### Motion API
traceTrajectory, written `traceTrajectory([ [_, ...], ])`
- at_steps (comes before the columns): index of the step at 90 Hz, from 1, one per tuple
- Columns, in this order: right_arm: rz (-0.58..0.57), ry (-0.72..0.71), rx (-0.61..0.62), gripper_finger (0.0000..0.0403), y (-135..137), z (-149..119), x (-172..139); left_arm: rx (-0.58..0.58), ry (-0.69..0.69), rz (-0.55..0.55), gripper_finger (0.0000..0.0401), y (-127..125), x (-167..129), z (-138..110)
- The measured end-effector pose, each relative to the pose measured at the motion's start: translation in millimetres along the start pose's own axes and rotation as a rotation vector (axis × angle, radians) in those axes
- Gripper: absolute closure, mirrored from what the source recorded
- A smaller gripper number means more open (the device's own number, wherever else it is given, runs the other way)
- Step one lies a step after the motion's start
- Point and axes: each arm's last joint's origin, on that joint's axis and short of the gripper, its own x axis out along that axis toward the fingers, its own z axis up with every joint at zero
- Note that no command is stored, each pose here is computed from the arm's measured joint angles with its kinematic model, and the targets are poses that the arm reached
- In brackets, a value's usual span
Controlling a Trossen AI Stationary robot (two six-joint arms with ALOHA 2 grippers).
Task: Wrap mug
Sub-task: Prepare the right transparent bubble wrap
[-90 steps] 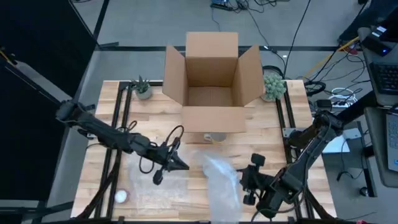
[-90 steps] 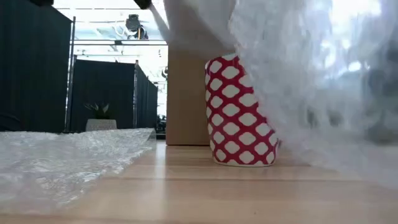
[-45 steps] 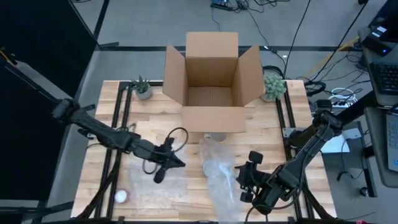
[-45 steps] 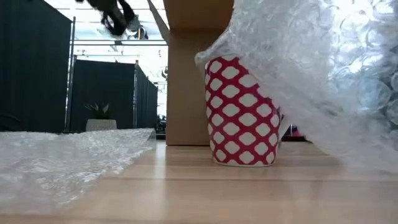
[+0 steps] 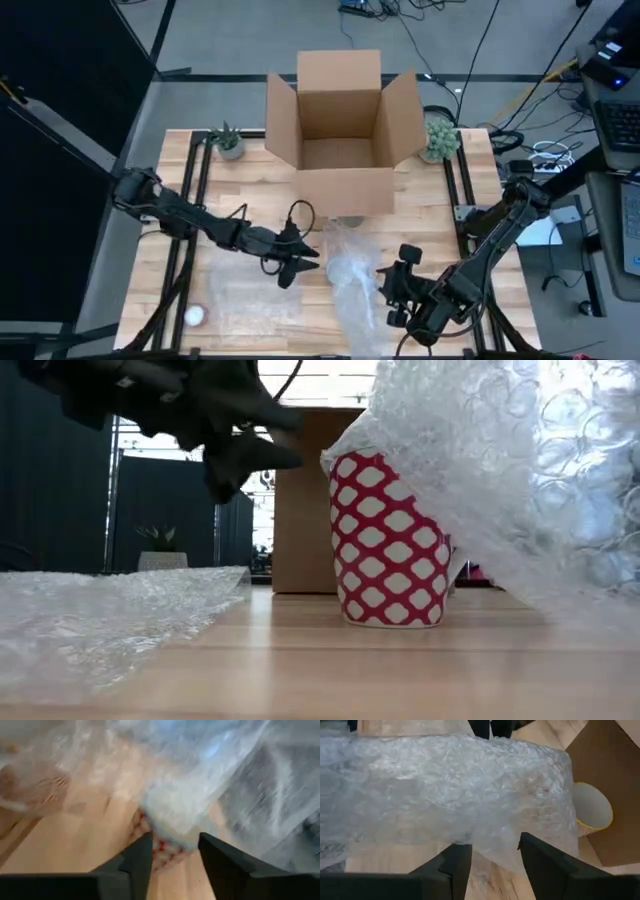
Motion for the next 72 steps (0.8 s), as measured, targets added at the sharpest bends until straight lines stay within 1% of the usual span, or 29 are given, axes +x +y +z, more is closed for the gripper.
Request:
traceTrajectory([
  [10, 0.001, 0.000, 0.000, 0.0250, 0.1, 0.0, -0.1, -0.033, -0.007, -0.010, 0.0202, 4.3, 11.1, -13.6],
  [19, 0.001, -0.001, 0.001, 0.0250, 0.2, 0.0, -0.1, -0.062, -0.073, -0.002, 0.0195, 9.3, 20.0, -21.7],
  [29, 0.004, -0.003, 0.001, 0.0250, 0.5, 0.3, -0.1, -0.077, -0.170, -0.014, 0.0193, 13.2, 24.9, -21.0],
  [41, 0.007, -0.004, 0.001, 0.0250, 1.0, 0.1, -0.5, -0.088, -0.241, -0.075, 0.0193, 14.4, 25.5, -13.6],
  [47, 0.007, -0.004, 0.002, 0.0250, 1.0, 0.1, -0.5, -0.077, -0.241, -0.103, 0.0193, 13.5, 26.3, -10.7],
  [56, 0.008, -0.006, 0.005, 0.0250, 1.1, 0.6, -0.2, -0.020, -0.227, -0.141, 0.0194, 8.3, 31.2, -5.6],
  [63, 0.007, -0.007, 0.009, 0.0250, 0.7, 1.3, 0.5, 0.019, -0.199, -0.133, 0.0203, 4.3, 36.7, -3.6],
  [72, 0.014, -0.016, 0.019, 0.0250, 1.1, 3.4, 1.7, 0.070, -0.153, -0.096, 0.0229, 1.5, 44.0, -1.7],
])
